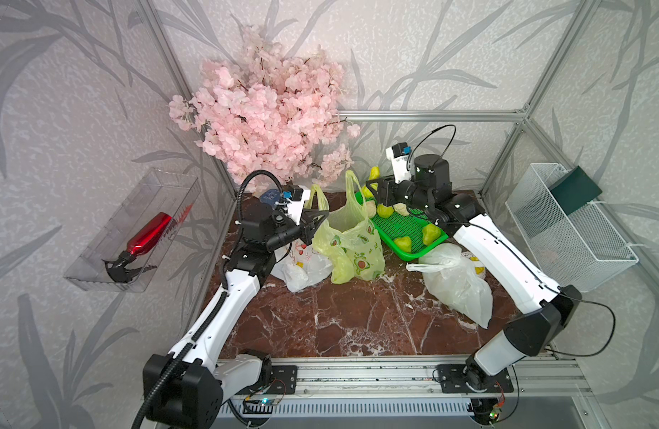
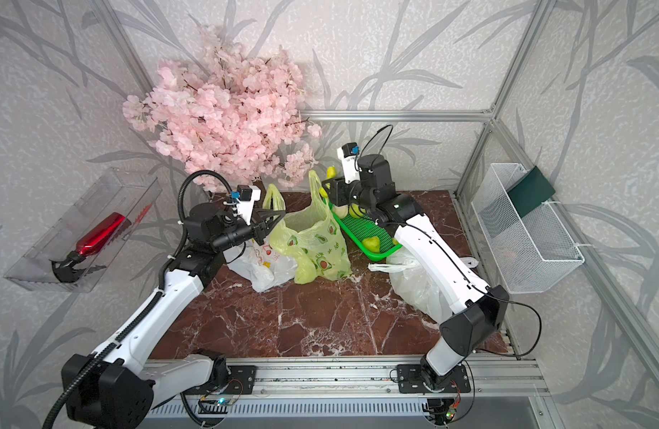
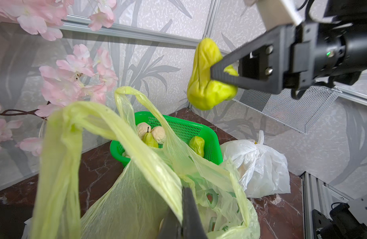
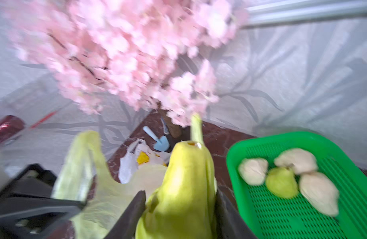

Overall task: Place the pears into plastic bags & tie knots
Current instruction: Place the pear in the plastic bag, then pick up the pear from the basket.

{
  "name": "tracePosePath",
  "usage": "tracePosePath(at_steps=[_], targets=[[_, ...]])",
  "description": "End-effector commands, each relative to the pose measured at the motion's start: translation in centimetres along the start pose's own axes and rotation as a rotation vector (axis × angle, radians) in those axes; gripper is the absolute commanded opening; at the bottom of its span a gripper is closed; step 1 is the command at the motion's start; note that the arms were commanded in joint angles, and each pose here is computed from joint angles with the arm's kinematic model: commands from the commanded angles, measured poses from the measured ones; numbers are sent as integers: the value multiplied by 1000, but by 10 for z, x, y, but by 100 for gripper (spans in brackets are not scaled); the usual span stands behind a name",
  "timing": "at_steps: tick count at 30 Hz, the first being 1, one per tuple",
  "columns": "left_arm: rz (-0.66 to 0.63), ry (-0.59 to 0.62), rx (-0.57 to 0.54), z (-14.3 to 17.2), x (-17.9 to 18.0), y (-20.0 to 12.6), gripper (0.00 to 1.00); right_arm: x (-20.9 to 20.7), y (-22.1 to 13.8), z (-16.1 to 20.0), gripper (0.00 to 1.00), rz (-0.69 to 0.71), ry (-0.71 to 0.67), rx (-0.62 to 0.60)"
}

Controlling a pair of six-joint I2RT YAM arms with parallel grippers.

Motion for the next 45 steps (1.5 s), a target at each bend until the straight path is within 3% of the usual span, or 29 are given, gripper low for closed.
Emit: tracePosePath(at_steps=[1,8,12,16,19,22,24,28,31,37,39,43,45], targets=[[28,43,-25,-5,-8,-6,0,34,35,27,18,-137,13,99],[26,57,-36,-2,-10,-11,0,46,59,130,18,-208,91,388],[43,43,-32,3,-9,-9,0,32,50,204,19,-151,31,621],[46,31,-27,13,-2,-4,0,19,44,248,30,-107,-40,777],[50,26,-29,14,1,0,0,28,46,239,50,-149,9,757],[45,26,-29,13,2,1,0,39,41,206,72,-203,49,687],[40,29,-26,11,2,1,0,39,33,182,76,-198,48,641],[9,23,-17,9,8,4,0,25,12,135,75,-143,68,485],[-40,10,-15,10,17,5,0,3,-8,101,70,-117,180,318],[-99,-16,-18,4,25,6,0,-54,-27,93,51,-67,400,121],[-96,-8,-19,1,22,5,0,-69,-26,105,51,-25,448,136],[-76,9,-36,-6,13,0,0,-145,-41,176,63,426,364,400],[-58,10,-36,-6,9,1,0,-181,-49,206,67,567,343,501]])
Point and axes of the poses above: each gripper's point midway between its finger pads, its own y axis out along the fingers, its own x axis along the line the jaws close on, z = x × y, the point moved 2 cm from there along -y, back along the fingers, and after that the axes turned 13 degrees about -y, right-handed, at the moved point
